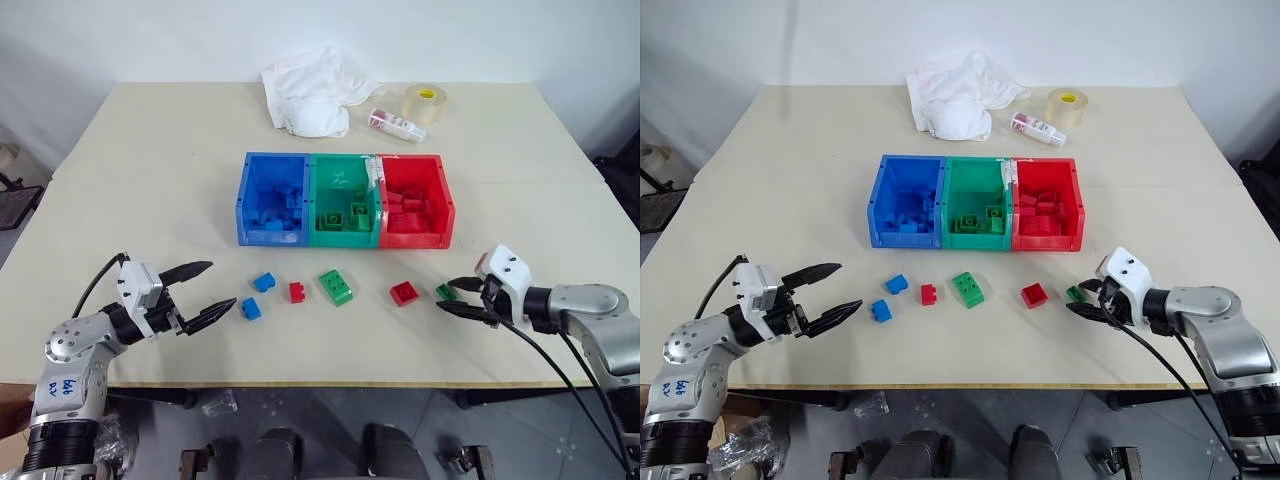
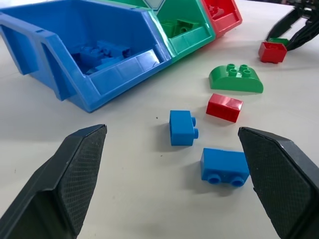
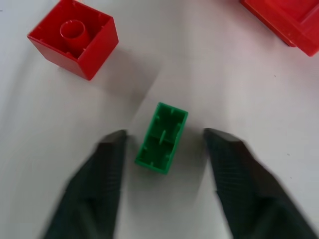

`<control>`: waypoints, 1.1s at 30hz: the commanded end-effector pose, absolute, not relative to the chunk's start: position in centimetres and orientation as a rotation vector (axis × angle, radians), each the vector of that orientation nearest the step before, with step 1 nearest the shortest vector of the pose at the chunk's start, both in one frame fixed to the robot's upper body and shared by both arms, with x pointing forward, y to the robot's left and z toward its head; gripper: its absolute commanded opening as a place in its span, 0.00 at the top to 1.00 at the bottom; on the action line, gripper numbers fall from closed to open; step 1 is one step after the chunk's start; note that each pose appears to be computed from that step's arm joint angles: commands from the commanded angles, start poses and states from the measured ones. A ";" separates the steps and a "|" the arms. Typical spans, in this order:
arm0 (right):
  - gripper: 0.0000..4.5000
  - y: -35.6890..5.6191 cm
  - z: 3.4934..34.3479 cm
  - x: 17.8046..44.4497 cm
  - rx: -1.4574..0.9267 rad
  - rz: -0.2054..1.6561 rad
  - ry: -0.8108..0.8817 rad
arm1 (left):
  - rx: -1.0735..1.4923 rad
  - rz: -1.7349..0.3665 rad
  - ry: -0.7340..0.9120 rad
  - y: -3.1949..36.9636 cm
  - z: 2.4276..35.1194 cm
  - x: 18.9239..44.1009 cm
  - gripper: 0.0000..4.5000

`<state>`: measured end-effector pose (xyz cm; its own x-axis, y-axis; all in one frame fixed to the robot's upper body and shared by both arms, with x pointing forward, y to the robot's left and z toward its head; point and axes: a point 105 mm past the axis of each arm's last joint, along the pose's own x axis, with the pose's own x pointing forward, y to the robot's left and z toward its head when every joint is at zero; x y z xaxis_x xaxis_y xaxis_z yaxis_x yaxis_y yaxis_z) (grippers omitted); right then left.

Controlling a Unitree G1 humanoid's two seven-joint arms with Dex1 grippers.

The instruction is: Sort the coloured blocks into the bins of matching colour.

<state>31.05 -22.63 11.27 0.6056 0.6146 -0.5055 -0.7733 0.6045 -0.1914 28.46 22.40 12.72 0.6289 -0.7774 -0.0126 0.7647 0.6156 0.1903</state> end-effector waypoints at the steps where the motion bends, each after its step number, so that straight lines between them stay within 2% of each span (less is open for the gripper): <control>1: 0.73 -22.5 12.2 31.0 -0.419 0.826 0.376 | 0.196 -0.891 -0.115 22.3 13.6 28.2 0.00; 3: 0.89 -22.2 12.7 31.0 -0.421 0.832 0.356 | 0.194 -0.896 -0.117 22.1 13.6 28.3 0.00; 4: 0.90 -21.9 13.2 31.0 -0.421 0.837 0.337 | 0.195 -0.897 -0.118 22.1 13.7 28.3 0.00; 9: 0.90 -19.3 17.2 32.0 -0.428 0.872 0.179 | 0.198 -0.898 -0.127 22.1 13.9 28.7 0.00; 14: 0.90 -14.7 20.9 35.1 -0.417 0.913 0.018 | 0.200 -0.905 -0.135 21.8 14.0 29.2 0.00; 18: 0.90 -10.4 22.2 38.2 -0.369 0.943 -0.051 | 0.204 -0.911 -0.143 21.6 14.2 29.5 0.00; 22: 0.90 -7.9 22.5 40.6 -0.352 0.944 -0.068 | 0.210 -0.913 -0.159 21.4 14.5 29.8 0.00; 23: 0.74 -7.5 22.6 41.1 -0.348 0.941 -0.073 | 0.211 -0.913 -0.161 21.4 14.6 29.8 0.00; 27: 0.45 -6.7 23.6 42.2 -0.355 0.935 -0.114 | 0.219 -0.915 -0.163 21.5 14.7 29.8 0.00; 32: 0.05 -7.4 24.5 41.7 -0.371 0.955 -0.147 | 0.222 -0.925 -0.162 21.4 14.7 29.7 0.00; 33: 0.00 -7.7 24.5 41.4 -0.377 0.957 -0.151 | 0.222 -0.930 -0.160 21.4 14.7 29.7 0.00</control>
